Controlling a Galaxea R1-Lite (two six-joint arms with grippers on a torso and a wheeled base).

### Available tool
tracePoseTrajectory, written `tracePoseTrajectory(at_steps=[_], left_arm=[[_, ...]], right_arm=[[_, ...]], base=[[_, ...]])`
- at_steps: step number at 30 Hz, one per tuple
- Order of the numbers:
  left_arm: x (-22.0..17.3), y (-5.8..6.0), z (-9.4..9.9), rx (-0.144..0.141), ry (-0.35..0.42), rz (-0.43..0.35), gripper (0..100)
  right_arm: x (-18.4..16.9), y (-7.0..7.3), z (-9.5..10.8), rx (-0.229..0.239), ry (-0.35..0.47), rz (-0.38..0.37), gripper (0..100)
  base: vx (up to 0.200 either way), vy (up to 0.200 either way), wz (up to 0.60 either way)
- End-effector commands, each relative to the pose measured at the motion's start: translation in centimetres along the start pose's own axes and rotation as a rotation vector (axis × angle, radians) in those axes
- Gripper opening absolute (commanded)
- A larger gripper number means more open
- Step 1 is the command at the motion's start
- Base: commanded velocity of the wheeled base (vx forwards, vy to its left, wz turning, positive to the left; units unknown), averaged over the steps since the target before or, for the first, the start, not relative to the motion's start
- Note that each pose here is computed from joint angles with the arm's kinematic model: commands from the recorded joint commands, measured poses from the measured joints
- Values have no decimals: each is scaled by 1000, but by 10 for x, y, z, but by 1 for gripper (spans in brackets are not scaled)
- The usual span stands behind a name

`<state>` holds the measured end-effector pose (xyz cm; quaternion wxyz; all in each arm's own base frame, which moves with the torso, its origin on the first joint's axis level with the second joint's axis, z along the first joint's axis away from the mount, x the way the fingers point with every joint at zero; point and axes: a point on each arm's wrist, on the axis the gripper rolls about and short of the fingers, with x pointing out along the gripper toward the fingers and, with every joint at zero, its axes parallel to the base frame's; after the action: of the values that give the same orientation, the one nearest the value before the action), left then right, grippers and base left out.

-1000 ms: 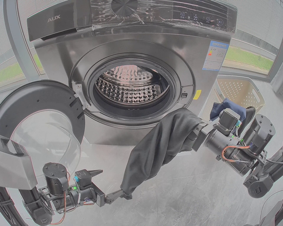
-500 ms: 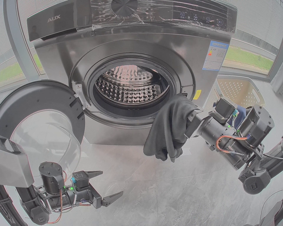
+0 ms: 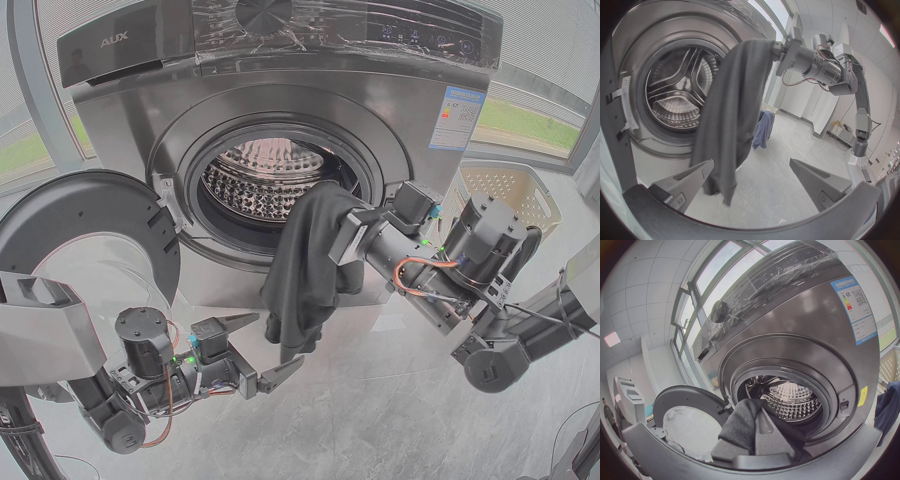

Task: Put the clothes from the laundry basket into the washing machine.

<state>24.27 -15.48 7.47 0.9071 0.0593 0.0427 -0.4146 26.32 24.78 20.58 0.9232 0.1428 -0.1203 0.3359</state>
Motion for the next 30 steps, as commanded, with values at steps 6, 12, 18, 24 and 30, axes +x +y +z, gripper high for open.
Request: tracePoseTrajectory(at_steps=[6, 12, 18, 24, 30], left_arm=[[31, -1, -19, -9, 27, -13, 100], [49, 24, -31, -12, 19, 60, 100], [55, 33, -33, -13, 11, 113, 100], [65, 36, -36, -9, -4, 113, 100], [68, 29, -33, -7, -15, 85, 100]], right_arm=[[27, 1, -5, 10, -46, -8, 0], [27, 6, -4, 16, -55, 3, 0], [26, 6, -3, 16, -61, 3, 0], [26, 5, -3, 15, -62, 0, 0], [27, 0, -3, 11, -62, -10, 0]], base=[[0, 0, 0], [0, 0, 0], [0, 0, 0], [0, 0, 0], [0, 0, 0]])
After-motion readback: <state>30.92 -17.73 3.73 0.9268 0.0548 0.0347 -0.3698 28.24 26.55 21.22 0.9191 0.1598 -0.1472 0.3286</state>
